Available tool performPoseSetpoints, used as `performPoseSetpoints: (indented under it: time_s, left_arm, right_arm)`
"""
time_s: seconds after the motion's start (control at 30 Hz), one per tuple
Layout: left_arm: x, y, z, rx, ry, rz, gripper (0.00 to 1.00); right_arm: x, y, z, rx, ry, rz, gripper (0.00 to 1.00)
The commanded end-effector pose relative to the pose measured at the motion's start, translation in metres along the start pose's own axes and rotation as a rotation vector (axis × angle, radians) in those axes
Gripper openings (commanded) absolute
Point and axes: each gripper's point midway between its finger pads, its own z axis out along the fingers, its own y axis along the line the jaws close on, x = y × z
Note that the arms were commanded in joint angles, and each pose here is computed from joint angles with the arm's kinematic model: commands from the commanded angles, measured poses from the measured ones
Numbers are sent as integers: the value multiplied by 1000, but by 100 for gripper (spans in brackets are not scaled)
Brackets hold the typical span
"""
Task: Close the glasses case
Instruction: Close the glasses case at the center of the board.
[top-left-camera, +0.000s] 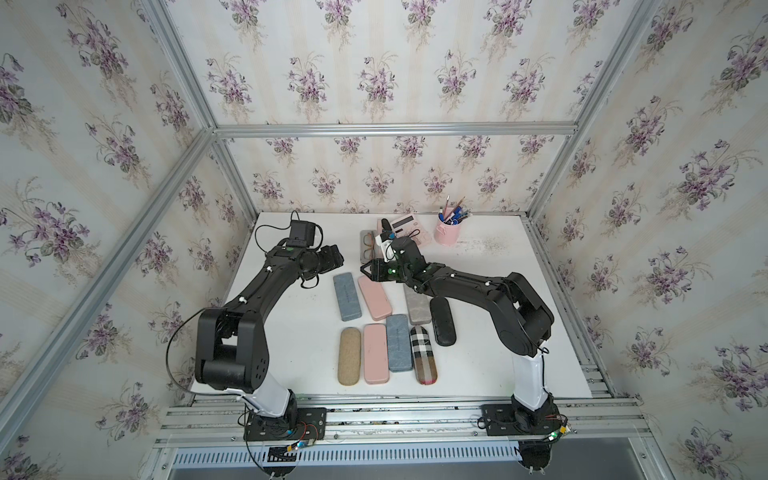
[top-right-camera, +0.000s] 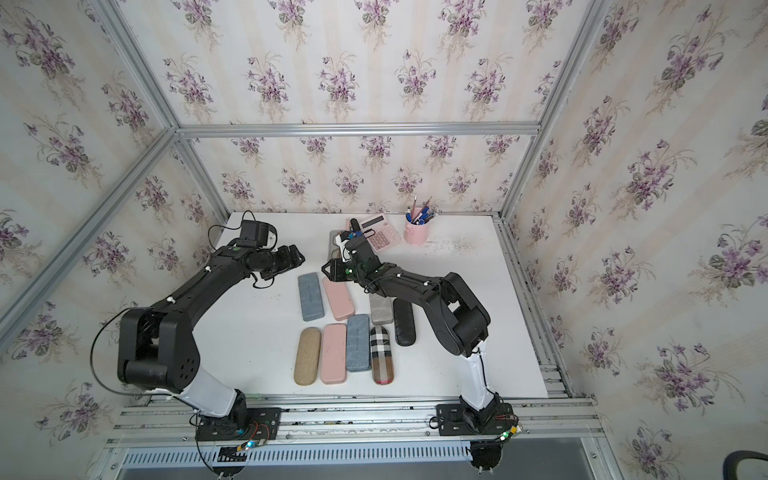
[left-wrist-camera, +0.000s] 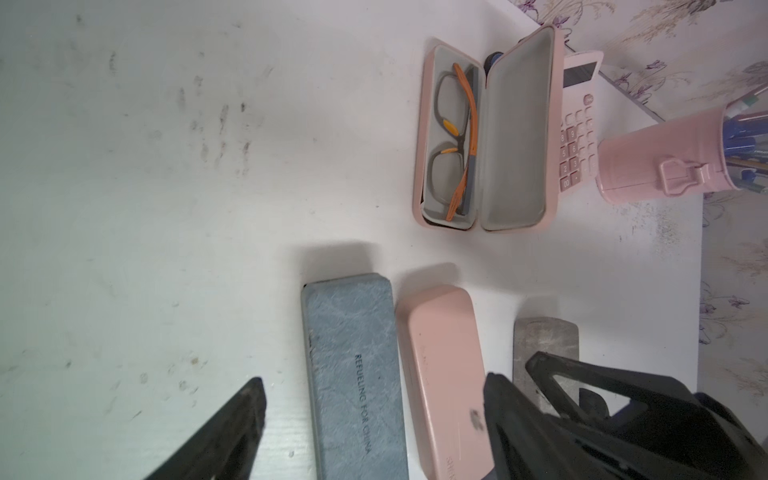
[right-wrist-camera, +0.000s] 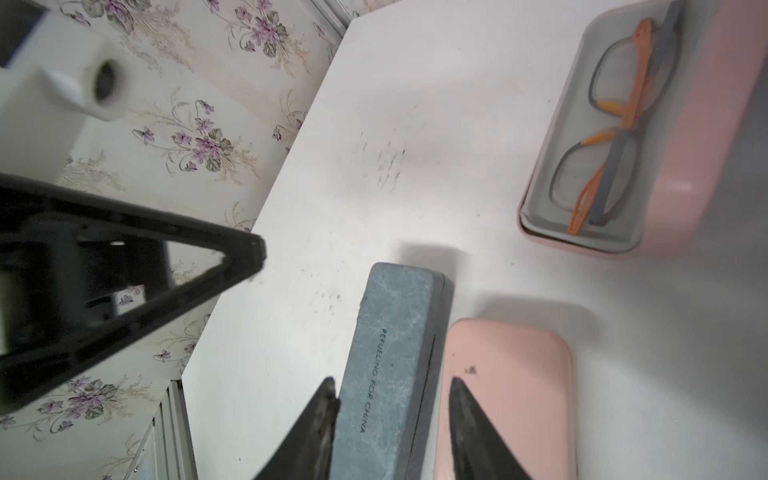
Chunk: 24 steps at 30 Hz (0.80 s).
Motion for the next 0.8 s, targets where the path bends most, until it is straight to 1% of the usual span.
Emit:
performPoseSetpoints:
  time_s: [0.0,0.1,0.2,0.33,0.4,0.53,0.6,0.63,0.77]
  left_arm:
    - [-7,-21,18,120,24,18,84]
    - [-15,-26,40,153,49,3,81]
    - [-23,-28,57,159,65,-3,75]
    - [-32,-25,76,136,83,-5,60]
    - [-34,-24,84,126,94,-11,57]
    - [-39,-22,103,116,118,-22,57]
    - [-42,-20,111,106,124,-23,58]
    - [-43,-18,115,96,127,-28,61]
    - [-45,-19,128,103,137,-41,62]
  right_arm:
    - [-11,-20,3,51,-19,27,49]
    - [-24,-35,4,61,-43,55,52]
    - [-36,-44,4,64,-57,63,53]
    - [-46,-50,2,55,-74,64,55]
    - [-50,-50,1,50,-79,63,56]
    - [-54,-52,-1,60,-93,40,65]
    - [-56,-55,-1,82,-96,27,67]
    - [-58,-59,0,97,-97,24,67]
    - [-64,-69,4,112,-97,38,67]
